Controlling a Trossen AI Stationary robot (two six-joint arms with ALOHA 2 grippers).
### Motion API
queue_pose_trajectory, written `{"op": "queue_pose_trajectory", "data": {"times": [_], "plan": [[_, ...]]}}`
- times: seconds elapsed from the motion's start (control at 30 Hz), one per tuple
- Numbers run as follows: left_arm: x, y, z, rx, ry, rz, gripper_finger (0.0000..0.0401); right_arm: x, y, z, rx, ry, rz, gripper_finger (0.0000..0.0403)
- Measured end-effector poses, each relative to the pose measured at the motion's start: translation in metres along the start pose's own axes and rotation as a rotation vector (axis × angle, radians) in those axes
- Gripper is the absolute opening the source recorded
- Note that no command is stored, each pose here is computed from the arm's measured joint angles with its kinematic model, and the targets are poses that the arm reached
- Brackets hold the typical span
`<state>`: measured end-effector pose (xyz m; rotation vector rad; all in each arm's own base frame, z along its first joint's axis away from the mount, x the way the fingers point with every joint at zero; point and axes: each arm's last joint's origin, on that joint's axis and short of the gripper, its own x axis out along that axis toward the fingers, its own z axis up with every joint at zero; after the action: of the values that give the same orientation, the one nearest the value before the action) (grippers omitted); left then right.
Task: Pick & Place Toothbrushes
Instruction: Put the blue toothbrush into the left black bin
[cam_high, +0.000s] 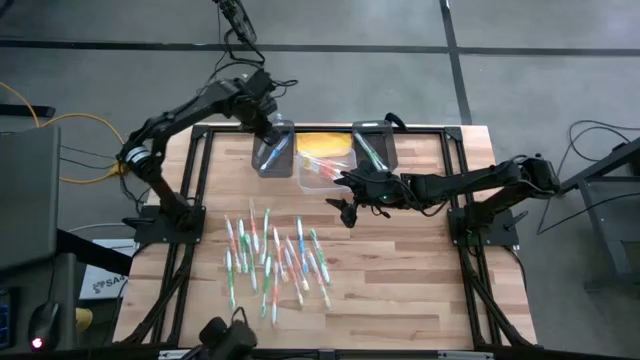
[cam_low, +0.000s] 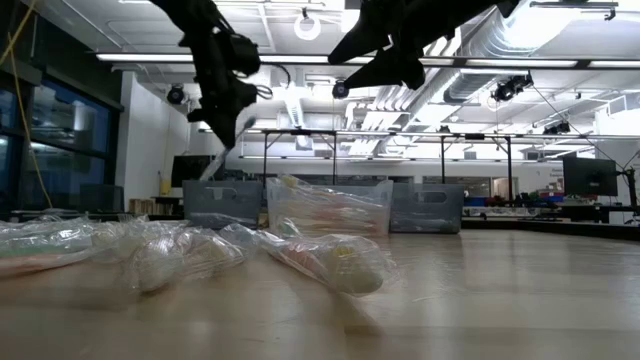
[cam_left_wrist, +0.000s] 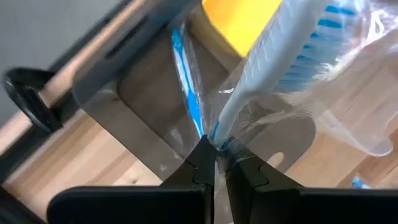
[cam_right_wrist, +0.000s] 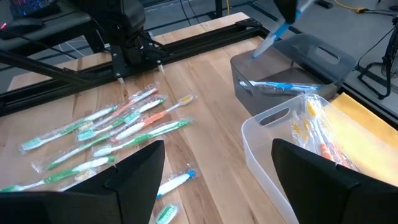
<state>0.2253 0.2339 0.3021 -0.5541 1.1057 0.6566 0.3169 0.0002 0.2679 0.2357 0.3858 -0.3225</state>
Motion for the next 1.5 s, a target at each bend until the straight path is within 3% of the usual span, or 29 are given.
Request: {"op": "queue_pose_trajectory", "data": {"times": [0.3,0.43,0.77,1.2,1.5], "plan": [[0.041,0.002,0.006,-0.01,0.15,-0.018,0.001,0.0,0.0,0.0,-0.001,0.001,0.0,0.0291],[0.048,0.003,0.006,0.01,0.171,-0.02,0.0036,0.0,0.0,0.0,-0.001,0.001,0.0,0.0291],[0.048,0.003,0.005,0.02,0.182,-0.021,0.0108,0.0,0.0,0.0,-0.002,0.002,-0.001,0.0291],[0.045,0.003,0.005,0.064,0.17,-0.02,0.0113,0.0,0.0,-0.001,-0.002,0.009,-0.003,0.0291],[0.031,0.002,0.015,0.078,0.005,0.006,0.0113,0.0,0.0,-0.002,0.006,0.015,-0.005,0.0291]]}}
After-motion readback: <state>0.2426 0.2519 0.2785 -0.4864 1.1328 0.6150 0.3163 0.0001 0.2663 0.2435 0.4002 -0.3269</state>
